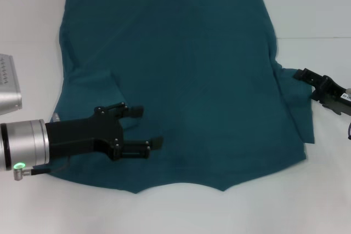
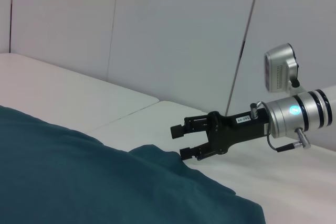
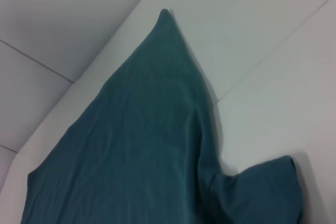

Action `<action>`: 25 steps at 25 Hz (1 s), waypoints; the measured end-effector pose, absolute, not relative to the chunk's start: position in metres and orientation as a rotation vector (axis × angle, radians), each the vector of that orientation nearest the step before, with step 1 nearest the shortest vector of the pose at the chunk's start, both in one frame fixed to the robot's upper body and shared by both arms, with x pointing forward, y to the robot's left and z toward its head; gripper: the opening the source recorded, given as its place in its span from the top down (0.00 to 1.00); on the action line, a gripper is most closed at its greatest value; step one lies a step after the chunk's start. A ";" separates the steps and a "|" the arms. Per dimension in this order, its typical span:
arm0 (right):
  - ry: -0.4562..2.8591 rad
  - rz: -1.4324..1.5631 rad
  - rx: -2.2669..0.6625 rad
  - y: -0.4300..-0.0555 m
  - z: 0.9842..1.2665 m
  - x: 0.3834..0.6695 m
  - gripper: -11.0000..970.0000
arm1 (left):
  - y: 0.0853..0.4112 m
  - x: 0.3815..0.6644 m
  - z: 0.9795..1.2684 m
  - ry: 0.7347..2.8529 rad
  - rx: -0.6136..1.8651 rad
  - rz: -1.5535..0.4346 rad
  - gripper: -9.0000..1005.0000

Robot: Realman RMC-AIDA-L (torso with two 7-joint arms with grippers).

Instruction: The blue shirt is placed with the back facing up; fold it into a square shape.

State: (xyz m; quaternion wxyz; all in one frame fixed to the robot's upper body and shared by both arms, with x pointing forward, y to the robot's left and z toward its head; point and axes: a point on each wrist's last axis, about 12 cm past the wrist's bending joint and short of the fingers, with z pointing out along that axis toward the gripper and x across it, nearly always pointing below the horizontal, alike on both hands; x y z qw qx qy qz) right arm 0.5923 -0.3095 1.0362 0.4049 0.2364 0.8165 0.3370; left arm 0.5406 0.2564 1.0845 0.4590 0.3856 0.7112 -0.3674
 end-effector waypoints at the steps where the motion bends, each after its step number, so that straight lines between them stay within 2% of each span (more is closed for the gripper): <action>1: 2.062 0.849 0.599 -0.310 1.036 0.592 0.15 | 0.256 0.541 1.084 1.751 0.949 -0.904 0.05; 25: 2.071 0.816 0.618 -0.315 1.037 0.595 0.15 | 0.257 0.542 1.086 1.740 0.938 -0.901 0.05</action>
